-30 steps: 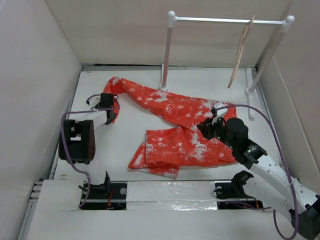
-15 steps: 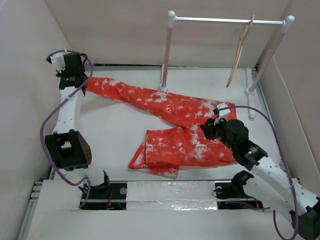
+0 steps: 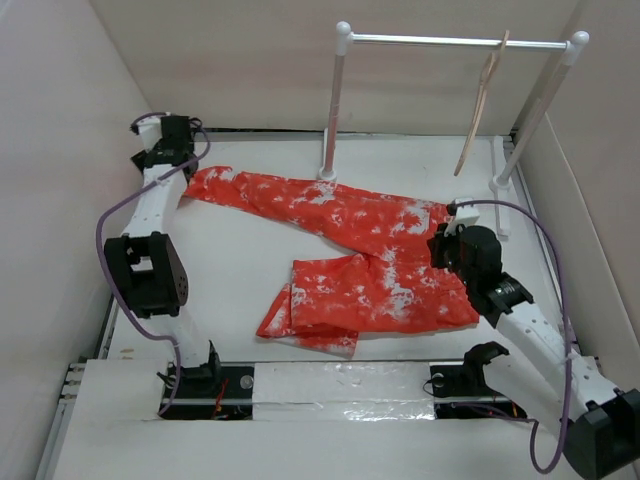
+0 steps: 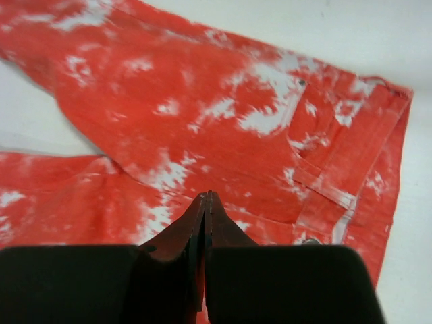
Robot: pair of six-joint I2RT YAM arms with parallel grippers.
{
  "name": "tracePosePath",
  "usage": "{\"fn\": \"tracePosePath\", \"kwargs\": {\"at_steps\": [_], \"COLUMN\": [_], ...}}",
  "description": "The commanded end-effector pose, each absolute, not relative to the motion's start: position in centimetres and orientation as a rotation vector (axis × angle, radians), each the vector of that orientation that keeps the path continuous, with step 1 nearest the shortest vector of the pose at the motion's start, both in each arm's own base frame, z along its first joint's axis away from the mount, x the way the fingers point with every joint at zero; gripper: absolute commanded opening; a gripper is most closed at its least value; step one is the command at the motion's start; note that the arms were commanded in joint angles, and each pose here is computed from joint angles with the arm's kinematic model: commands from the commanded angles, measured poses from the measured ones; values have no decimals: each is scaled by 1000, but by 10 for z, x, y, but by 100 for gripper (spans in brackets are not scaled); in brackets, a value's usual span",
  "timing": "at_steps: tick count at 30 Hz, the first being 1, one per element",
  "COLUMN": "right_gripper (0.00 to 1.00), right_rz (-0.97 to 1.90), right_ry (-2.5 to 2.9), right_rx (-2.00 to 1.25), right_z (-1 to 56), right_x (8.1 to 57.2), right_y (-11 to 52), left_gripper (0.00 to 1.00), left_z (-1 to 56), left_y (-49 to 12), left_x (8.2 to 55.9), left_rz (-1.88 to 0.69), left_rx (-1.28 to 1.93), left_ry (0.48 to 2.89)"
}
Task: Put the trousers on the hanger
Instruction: Flatten out the trousers at the center of the board.
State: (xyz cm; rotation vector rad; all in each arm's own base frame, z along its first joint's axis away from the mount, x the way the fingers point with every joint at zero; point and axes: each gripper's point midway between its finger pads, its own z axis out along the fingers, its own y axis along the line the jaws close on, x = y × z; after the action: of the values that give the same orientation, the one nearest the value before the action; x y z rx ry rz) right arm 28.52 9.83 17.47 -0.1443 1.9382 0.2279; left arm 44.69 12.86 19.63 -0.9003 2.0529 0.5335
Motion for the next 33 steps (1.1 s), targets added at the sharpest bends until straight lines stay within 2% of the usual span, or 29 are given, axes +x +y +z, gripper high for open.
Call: {"fn": "tracePosePath", "kwargs": {"at_steps": [1, 3, 4, 7, 9, 10, 11, 13, 14, 15, 16, 17, 18, 22, 24, 27, 33], "right_gripper": [0, 0, 0, 3, 5, 11, 15, 26, 38, 42, 48, 49, 53, 62, 74, 80, 80], "right_rz": [268, 387, 456, 615, 624, 644, 702, 751, 765, 791, 771, 760, 743, 689, 628, 507, 368], "right_ry": [1915, 1891, 1880, 1842, 1860, 1831, 1802, 1787, 1774, 1752, 1796, 1747, 1729, 1728, 1751, 1812, 1855], "right_rx": [-115, -216, -302, -583, -693, -744, -841, -942, -987, -1053, -1106, -1151, -1231, -1338, -1361, -1412, -1471], "right_z": [177, 181, 180, 180, 171, 179, 180, 176, 174, 172, 151, 161, 151, 127, 109, 77, 52], "right_x": [300, 298, 290, 259, 245, 239, 218, 202, 195, 176, 170, 168, 155, 137, 143, 150, 165], "right_y": [96, 118, 140, 208, 237, 253, 280, 315, 330, 351, 365, 383, 407, 445, 462, 467, 483], "left_gripper": [54, 41, 26, 5, 0, 0, 0, 0, 2, 5, 18, 24, 36, 53, 54, 54, 54], "left_z": [229, 236, 224, 217, 242, 234, 260, 273, 295, 303, 311, 330, 346, 373, 381, 373, 347], "left_y": [30, -13, -46, -83, -108, -110, -113, -111, -108, -107, -105, -103, -100, -94, -91, -89, -87], "left_x": [451, 446, 437, 416, 403, 392, 382, 368, 356, 349, 342, 329, 317, 295, 284, 278, 276], "left_rz": [339, 251, 195, -29, -246, -279, -351, -377, -409, -424, -434, -465, -484, -522, -534, -523, -497], "left_rx": [-668, -596, -530, -512, -465, -446, -420, -403, -391, -383, -370, -350, -335, -311, -304, -295, -289], "left_ry": [2040, 2025, 2064, 2096, 2036, 2047, 1982, 1952, 1898, 1877, 1854, 1802, 1758, 1675, 1644, 1657, 1695]}}
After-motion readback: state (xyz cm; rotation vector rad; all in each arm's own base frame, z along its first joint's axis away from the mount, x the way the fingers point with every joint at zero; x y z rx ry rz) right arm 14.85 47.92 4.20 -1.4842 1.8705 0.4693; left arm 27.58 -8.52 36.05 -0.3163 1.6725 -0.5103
